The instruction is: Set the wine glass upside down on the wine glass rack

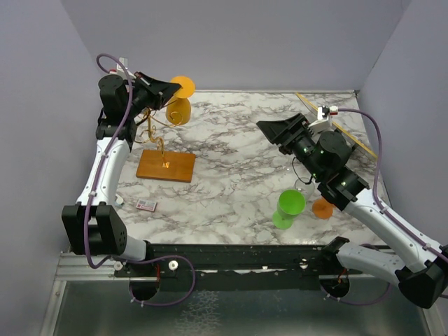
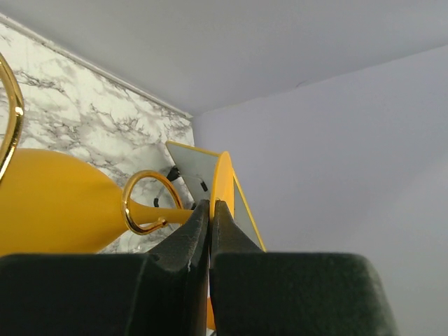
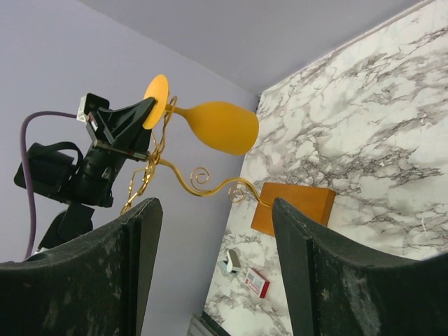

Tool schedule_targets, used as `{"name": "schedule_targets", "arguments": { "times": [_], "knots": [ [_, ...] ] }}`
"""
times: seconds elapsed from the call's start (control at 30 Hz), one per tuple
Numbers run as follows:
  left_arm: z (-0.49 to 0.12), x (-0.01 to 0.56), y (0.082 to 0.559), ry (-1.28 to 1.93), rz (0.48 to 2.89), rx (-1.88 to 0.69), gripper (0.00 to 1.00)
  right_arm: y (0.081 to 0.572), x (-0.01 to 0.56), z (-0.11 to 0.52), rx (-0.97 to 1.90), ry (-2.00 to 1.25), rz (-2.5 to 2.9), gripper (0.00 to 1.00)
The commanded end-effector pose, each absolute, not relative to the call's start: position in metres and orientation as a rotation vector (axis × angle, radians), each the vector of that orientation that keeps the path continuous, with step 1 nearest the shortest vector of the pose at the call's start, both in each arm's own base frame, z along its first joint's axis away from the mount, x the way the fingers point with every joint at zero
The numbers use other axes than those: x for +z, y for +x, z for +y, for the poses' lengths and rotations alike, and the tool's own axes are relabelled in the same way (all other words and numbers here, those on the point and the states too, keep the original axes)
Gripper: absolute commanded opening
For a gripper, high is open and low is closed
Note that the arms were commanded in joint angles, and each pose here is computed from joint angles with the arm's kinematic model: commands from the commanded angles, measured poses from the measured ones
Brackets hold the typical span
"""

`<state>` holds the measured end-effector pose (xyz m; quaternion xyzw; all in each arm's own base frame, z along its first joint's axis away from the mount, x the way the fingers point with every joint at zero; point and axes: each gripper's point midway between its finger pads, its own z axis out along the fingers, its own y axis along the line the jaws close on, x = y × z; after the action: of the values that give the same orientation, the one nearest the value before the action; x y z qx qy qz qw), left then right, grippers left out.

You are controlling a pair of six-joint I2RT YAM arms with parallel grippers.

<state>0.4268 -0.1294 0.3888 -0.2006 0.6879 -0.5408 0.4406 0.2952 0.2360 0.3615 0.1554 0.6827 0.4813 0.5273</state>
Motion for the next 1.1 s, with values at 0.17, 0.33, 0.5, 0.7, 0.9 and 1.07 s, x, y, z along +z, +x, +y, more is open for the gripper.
{"name": "schedule_targets", "arguments": {
  "times": [0.17,0.33,0.5,0.7,0.9,1.07],
  "knots": [
    [-0.113,0.408,0.447,-0.546,1.642,-1.218,0.0,0.297,0.351,0.224,1.092,0.418,1.639,0.69],
    [-0.101,0.399,0.45,-0.583,1.665,-1.107,0.04,0.298,0.351,0.224,1.089,0.419,1.64,0.69],
    [-0.097,0.39,0.452,-0.583,1.701,-1.055,0.08,0.299,0.349,0.226,1.087,0.415,1.646,0.69],
    [-0.088,0.383,0.451,-0.572,1.741,-0.969,0.18,0.298,0.35,0.222,1.075,0.421,1.643,0.69],
    [-0.075,0.379,0.444,-0.562,1.771,-0.868,0.37,0.297,0.351,0.219,1.064,0.422,1.639,0.69],
    [-0.062,0.381,0.434,-0.55,1.77,-0.801,0.46,0.299,0.341,0.213,0.963,0.406,1.705,0.69]
  ]
}}
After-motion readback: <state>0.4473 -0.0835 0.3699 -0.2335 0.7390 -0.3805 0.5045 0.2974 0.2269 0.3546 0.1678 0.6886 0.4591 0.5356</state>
